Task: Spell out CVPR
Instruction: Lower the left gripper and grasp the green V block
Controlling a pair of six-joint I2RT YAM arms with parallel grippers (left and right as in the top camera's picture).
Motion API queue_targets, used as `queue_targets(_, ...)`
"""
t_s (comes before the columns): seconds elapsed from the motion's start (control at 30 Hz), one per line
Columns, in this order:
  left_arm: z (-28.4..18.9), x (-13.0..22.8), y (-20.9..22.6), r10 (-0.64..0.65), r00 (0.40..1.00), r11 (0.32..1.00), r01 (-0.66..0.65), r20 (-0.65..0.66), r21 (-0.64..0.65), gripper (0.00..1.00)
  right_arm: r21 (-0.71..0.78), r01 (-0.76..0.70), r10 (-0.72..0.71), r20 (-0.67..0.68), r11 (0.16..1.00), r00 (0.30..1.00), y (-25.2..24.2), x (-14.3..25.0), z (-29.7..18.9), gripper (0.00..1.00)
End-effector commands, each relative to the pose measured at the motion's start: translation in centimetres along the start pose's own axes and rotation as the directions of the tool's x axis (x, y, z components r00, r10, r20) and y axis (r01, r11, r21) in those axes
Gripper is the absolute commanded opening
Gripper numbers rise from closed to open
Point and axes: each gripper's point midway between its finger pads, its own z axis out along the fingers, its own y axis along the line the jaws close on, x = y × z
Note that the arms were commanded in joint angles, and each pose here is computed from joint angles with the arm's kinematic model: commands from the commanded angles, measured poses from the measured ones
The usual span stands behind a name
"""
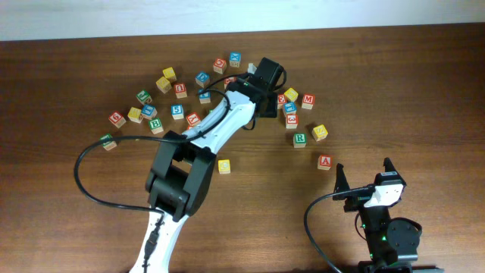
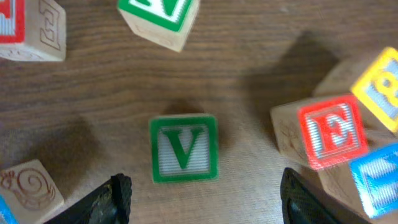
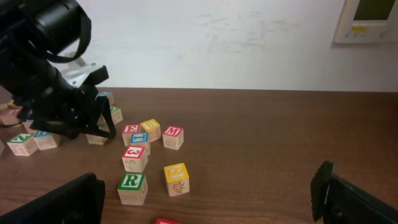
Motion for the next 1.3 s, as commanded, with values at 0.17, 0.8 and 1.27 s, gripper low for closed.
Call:
queue_targets(0.17,0.7,-2.0,1.0,-0.059,0.995,0.997,0.063,0.084,-0.036,0.58,0.012,0.003,-0.003,-0.003,1.000,1.000,-0.3,0.2,0.0,0.98)
queue_targets(0.8,3.1,-1.5,1.1,-0.062,0.995,0.997,0.065,0.084,-0.037,0.34,0.012,0.003,-0.003,-0.003,1.000,1.000,-0.3,0.2,0.0,0.98)
queue_targets(1.27,3.0,-2.0,2.2,-0.060,0.991,0.993,0.071,0.118,-0.097,0.25,0.012,0.003,-0.003,-0.003,1.000,1.000,-0.3,0.2,0.0,0.98)
